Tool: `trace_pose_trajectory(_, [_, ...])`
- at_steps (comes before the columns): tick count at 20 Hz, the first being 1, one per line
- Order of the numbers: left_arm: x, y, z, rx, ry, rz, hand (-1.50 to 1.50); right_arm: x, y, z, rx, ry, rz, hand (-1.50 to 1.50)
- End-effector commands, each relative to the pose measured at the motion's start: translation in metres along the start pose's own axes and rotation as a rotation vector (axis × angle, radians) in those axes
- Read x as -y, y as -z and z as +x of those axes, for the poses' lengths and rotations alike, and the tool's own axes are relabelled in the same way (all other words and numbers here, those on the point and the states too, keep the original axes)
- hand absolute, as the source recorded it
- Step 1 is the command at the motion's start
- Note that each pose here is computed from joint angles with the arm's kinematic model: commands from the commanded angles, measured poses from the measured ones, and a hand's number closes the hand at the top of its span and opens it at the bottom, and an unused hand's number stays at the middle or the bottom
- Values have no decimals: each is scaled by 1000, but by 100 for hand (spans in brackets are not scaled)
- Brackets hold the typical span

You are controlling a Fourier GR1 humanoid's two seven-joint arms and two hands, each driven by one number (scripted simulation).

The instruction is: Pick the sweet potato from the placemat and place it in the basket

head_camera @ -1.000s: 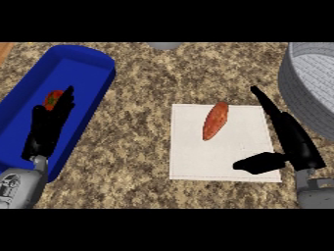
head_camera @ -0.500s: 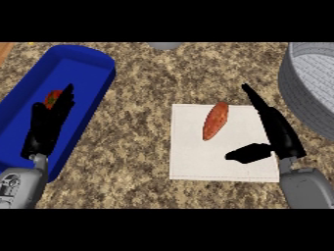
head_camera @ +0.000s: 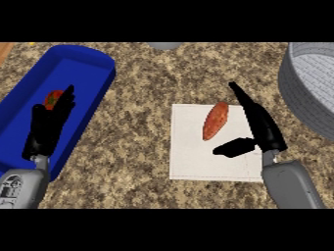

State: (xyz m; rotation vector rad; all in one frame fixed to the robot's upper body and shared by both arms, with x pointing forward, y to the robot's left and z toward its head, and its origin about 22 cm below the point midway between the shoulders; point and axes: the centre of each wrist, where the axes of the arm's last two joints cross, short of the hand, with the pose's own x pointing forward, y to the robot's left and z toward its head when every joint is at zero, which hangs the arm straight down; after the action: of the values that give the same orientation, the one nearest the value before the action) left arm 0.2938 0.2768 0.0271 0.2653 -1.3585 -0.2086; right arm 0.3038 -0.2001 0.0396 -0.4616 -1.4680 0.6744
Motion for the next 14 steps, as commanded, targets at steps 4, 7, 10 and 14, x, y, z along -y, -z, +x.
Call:
trace_pose_trajectory(4, [1,12,10,4,3,4,0,-21,-1,-3,-39,-3,29,-150])
trace_pose_trajectory(7, [-10,5,12,7,6,-7,0,-15,15,-10,-40,15,54,-150])
trace_pose_trajectory(10, [-4,-4,0,-8,2,7,0,-34,4,-10,-40,14,63,-150])
trace_pose_trajectory(14, [-6,-9,8,5,-1,-8,0,-32,30,-7,-53,14,49,-150])
